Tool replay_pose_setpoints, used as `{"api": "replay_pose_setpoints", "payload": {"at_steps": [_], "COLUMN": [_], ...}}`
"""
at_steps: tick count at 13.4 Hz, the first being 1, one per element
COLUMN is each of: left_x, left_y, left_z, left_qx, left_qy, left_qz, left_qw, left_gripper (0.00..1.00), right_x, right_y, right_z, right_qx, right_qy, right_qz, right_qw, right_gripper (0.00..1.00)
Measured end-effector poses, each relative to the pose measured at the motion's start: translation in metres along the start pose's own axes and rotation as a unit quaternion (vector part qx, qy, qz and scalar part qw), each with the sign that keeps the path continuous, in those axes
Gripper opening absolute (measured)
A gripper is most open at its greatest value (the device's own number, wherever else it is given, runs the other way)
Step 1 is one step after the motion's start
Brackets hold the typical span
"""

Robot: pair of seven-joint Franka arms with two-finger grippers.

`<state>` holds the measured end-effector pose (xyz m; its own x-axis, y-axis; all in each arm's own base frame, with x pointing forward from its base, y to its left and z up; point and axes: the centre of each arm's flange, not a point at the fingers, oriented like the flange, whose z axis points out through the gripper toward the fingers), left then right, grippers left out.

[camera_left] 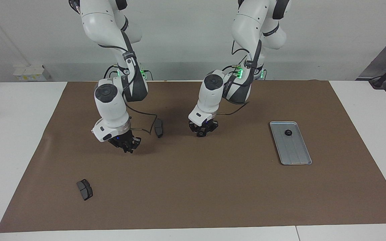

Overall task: Place bearing gear from tray to pile
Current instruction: 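Carry the gear farther away with the right gripper while the left gripper carries another, then release the gear at center with the left gripper while the right gripper returns, then grasp the center gear with the right gripper while the left gripper grasps the last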

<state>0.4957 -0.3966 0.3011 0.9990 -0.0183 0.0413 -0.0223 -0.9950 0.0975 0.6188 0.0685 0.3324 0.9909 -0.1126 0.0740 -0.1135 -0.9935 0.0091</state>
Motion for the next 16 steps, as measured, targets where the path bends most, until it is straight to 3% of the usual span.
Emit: {"api": "replay_pose_setpoints", "payload": {"at_steps": [4, 6, 7, 9, 12, 16], "left_x": [0.026, 0.063, 0.084, 0.118, 0.127, 0.101], "left_y": [-0.012, -0.054, -0.094, -0.19, -0.291, -0.368], "left_z": [-0.02, -0.041, -0.052, -0.076, -0.1, -0.077], "left_qx": [-0.002, 0.007, 0.015, 0.026, 0.032, 0.03], "left_qy": [0.02, 0.015, 0.008, -0.008, -0.037, -0.075], "left_qz": [-0.013, -0.055, -0.08, -0.099, -0.085, -0.054], "left_qw": [1.0, 0.998, 0.997, 0.995, 0.995, 0.995], "left_gripper": [0.93, 0.91, 0.8, 0.76, 0.76, 0.76], "right_x": [0.0, -0.003, -0.004, -0.004, -0.005, -0.024], "right_y": [0.071, 0.08, 0.079, 0.071, 0.028, -0.068], "right_z": [0.017, 0.022, 0.023, 0.014, -0.015, -0.033], "right_qx": [-0.002, -0.003, -0.002, -0.001, 0.007, 0.019], "right_qy": [-0.018, -0.024, -0.025, -0.017, 0.007, 0.021], "right_qz": [-0.016, -0.016, -0.017, -0.024, -0.042, -0.052], "right_qw": [1.0, 1.0, 1.0, 1.0, 0.999, 0.998], "right_gripper": [0.24, 0.29, 0.41, 0.63, 0.98, 1.0]}}
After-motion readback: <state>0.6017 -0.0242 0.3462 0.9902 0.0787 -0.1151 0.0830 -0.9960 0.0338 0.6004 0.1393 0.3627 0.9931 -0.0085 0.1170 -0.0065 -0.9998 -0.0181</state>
